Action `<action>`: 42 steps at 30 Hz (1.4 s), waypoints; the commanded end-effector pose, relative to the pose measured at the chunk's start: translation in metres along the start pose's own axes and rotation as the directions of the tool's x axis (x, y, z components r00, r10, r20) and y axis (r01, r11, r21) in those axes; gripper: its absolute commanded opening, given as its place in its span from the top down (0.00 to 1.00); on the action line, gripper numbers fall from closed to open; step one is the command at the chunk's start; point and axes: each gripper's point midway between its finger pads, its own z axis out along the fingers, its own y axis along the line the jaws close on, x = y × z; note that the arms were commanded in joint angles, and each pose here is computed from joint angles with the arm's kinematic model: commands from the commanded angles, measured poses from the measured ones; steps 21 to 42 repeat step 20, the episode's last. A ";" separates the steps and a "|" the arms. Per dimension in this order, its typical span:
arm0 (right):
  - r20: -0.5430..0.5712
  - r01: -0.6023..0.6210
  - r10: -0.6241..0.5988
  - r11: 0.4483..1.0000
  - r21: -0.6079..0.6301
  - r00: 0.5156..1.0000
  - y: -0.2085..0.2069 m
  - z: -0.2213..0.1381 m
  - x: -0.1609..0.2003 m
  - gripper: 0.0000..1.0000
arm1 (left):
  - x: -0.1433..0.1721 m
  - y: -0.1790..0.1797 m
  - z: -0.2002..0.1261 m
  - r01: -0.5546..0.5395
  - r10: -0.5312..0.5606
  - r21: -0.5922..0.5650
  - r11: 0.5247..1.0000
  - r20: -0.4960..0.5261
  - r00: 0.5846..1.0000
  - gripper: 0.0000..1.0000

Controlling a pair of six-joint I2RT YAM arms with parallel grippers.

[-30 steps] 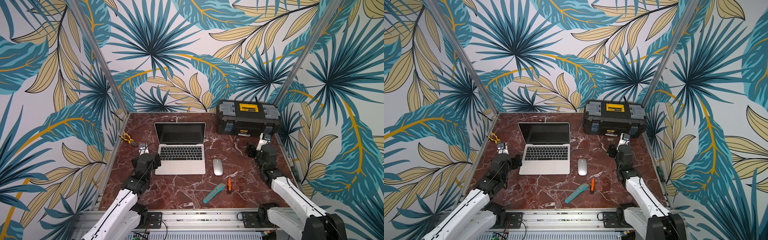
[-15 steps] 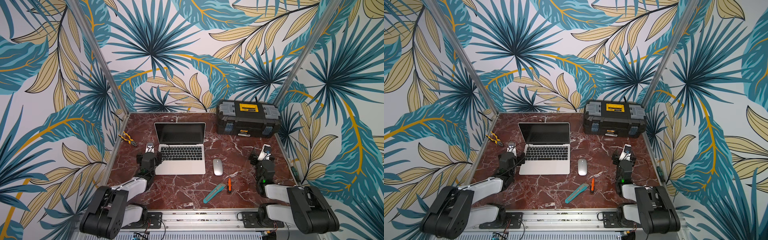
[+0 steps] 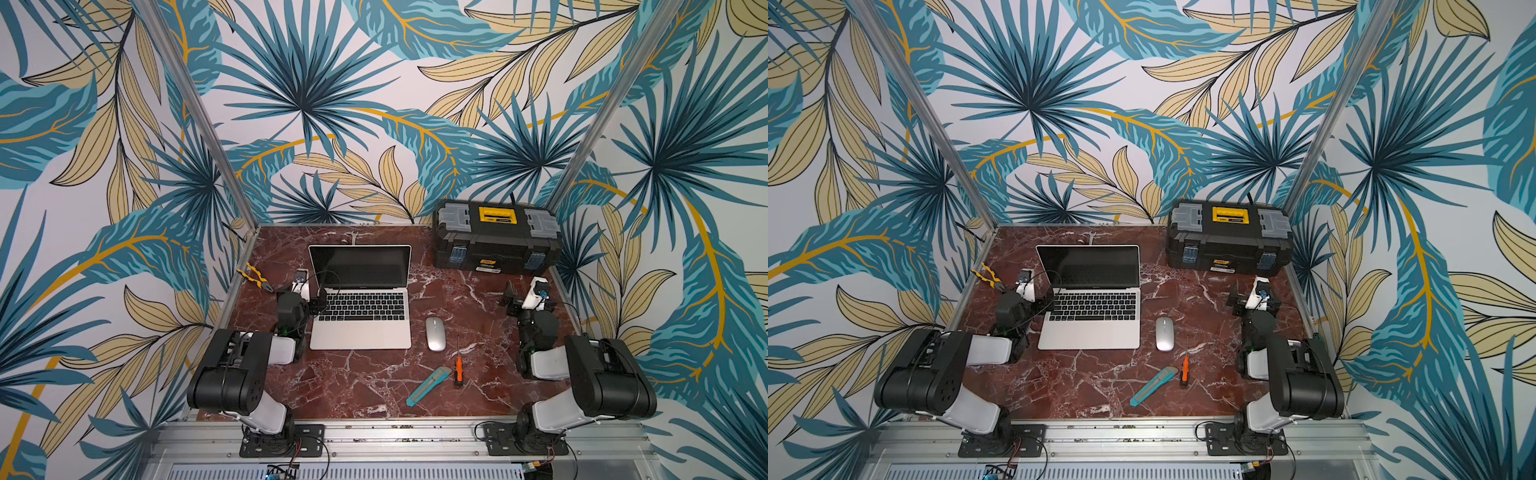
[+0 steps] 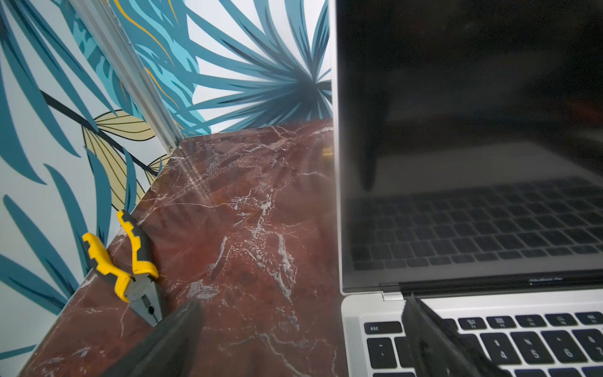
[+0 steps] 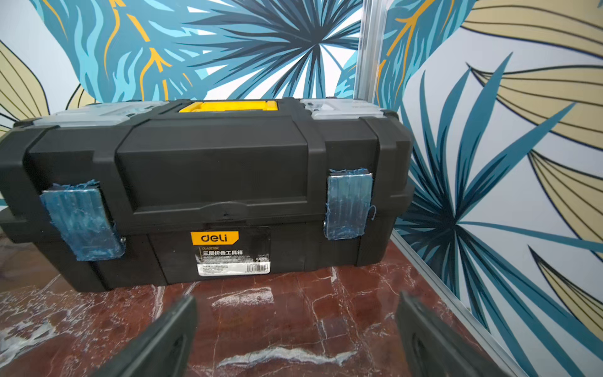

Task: Remove the wireless mouse receiver from the laptop
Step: Reset both arms

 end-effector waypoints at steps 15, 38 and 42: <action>-0.012 -0.015 0.015 0.999 -0.028 1.000 0.004 -0.002 0.003 0.01 | -0.009 -0.007 0.000 -0.010 0.009 0.038 0.999 0.042 0.999 0.00; -0.012 -0.016 0.016 0.999 -0.028 1.000 0.004 -0.002 0.003 0.01 | -0.010 -0.007 -0.001 -0.015 0.014 0.029 0.999 0.047 0.999 0.00; -0.012 -0.016 0.016 0.999 -0.028 1.000 0.004 -0.002 0.003 0.01 | -0.010 -0.007 -0.001 -0.015 0.014 0.029 0.999 0.047 0.999 0.00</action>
